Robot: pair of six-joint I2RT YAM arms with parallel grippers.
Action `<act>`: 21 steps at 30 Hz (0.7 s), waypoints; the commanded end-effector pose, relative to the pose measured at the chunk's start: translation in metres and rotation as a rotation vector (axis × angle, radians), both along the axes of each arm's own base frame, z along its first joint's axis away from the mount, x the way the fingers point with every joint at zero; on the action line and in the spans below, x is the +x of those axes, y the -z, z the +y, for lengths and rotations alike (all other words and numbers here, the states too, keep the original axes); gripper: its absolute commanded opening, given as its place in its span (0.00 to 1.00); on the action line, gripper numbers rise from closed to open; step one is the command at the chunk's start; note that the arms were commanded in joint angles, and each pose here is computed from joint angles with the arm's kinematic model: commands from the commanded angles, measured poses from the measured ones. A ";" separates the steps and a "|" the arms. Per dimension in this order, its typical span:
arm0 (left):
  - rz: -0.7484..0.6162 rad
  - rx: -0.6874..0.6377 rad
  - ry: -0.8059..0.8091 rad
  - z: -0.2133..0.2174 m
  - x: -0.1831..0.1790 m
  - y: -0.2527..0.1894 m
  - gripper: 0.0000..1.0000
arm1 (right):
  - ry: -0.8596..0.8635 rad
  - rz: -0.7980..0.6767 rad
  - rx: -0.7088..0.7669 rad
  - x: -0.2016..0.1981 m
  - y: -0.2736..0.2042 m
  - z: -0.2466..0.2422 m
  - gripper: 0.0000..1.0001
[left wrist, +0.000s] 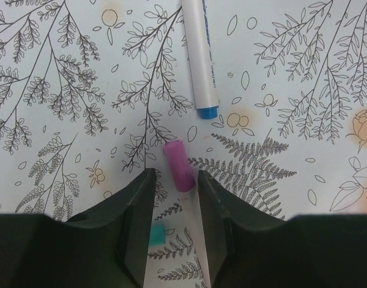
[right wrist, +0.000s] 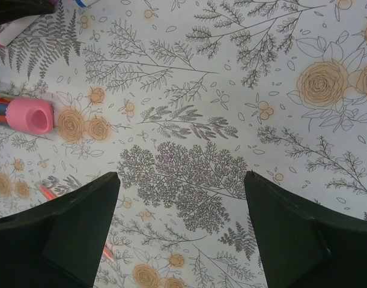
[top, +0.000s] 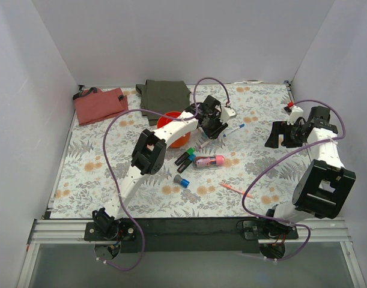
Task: Sort the stationery into containers
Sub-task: Pick up the pen from the center of the board.
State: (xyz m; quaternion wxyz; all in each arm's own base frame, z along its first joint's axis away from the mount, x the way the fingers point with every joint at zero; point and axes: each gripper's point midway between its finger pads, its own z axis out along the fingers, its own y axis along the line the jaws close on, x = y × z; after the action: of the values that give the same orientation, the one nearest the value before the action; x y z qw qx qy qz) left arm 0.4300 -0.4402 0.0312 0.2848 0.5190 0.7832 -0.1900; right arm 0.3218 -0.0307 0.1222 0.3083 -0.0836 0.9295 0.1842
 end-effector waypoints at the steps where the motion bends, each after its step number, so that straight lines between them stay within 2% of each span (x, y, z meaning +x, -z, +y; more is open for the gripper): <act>1: 0.007 0.032 0.003 -0.001 -0.008 0.015 0.29 | -0.002 0.013 0.003 -0.001 0.007 -0.002 0.93; 3: -0.006 0.063 0.006 0.003 -0.009 0.021 0.20 | -0.002 0.016 0.004 -0.001 0.008 -0.002 0.94; 4: -0.004 0.077 0.006 0.004 -0.011 0.026 0.00 | -0.002 0.016 0.002 0.000 0.008 -0.003 0.93; 9: -0.012 0.062 0.001 0.003 -0.009 0.003 0.00 | 0.001 0.011 0.001 0.004 0.004 -0.005 0.94; 13: -0.057 -0.037 0.014 -0.003 -0.004 -0.060 0.00 | 0.002 -0.004 0.000 0.012 -0.005 -0.008 0.93; 14: -0.078 -0.089 0.016 -0.005 -0.008 -0.093 0.00 | 0.004 -0.008 0.000 0.014 -0.008 -0.009 0.93; 16: -0.097 -0.131 0.018 -0.004 -0.013 -0.124 0.00 | 0.007 -0.019 -0.007 0.018 -0.013 -0.011 0.93; 17: -0.114 -0.181 0.013 -0.002 -0.017 -0.155 0.00 | 0.004 -0.023 -0.009 0.019 -0.015 -0.011 0.93; 19: -0.111 -0.231 -0.011 0.007 -0.021 -0.181 0.00 | 0.011 -0.030 -0.014 0.021 -0.019 -0.012 0.93; 20: -0.130 -0.305 -0.036 0.010 -0.024 -0.217 0.00 | 0.017 -0.026 -0.011 0.020 -0.020 -0.012 0.93; 21: -0.118 -0.325 -0.068 0.020 -0.022 -0.223 0.00 | 0.023 -0.031 -0.013 0.020 -0.023 -0.013 0.93</act>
State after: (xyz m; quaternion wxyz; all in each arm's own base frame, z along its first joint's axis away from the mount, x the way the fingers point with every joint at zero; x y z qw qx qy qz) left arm 0.4149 -0.4349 0.0861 0.2939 0.5058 0.7847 -0.2048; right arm 0.3341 -0.0378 0.1251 0.3036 -0.0788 0.9316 0.1838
